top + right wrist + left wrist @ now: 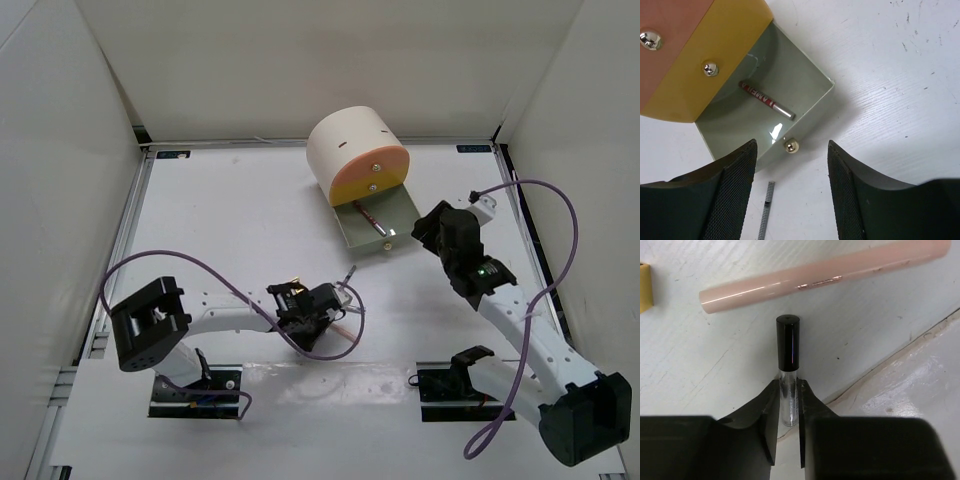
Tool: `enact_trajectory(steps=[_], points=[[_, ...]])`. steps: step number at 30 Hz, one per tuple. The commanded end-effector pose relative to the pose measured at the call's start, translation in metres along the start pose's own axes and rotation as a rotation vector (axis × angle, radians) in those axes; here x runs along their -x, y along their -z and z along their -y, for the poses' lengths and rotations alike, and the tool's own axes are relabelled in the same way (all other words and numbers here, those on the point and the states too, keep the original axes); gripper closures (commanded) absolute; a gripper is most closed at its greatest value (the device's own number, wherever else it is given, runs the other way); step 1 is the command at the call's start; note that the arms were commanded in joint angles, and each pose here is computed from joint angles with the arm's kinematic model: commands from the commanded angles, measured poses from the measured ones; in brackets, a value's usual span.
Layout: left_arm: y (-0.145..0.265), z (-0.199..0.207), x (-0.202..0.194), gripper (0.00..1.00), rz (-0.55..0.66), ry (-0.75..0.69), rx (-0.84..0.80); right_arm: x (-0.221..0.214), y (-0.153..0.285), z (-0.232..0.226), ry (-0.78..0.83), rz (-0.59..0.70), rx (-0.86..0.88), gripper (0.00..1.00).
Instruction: Organize the makeup
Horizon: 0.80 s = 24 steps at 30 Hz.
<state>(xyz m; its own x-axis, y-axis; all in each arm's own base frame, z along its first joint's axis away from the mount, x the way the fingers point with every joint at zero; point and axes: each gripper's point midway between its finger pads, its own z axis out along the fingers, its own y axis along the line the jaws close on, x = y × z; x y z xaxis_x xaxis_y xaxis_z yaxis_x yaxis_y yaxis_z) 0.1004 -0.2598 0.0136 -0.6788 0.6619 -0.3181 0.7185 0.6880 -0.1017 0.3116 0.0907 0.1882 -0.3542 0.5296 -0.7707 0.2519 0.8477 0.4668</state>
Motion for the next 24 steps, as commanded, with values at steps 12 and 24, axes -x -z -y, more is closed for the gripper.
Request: enact_trajectory(steps=[12, 24], points=[[0.088, 0.01, 0.088, 0.9, 0.245, -0.075, 0.184, 0.022, 0.026, 0.017, 0.026, 0.072, -0.039, 0.34], [0.108, -0.066, 0.333, 0.9, 0.71, -0.304, 0.195, 0.028, 0.039, 0.046, 0.079, 0.101, -0.148, 0.01]])
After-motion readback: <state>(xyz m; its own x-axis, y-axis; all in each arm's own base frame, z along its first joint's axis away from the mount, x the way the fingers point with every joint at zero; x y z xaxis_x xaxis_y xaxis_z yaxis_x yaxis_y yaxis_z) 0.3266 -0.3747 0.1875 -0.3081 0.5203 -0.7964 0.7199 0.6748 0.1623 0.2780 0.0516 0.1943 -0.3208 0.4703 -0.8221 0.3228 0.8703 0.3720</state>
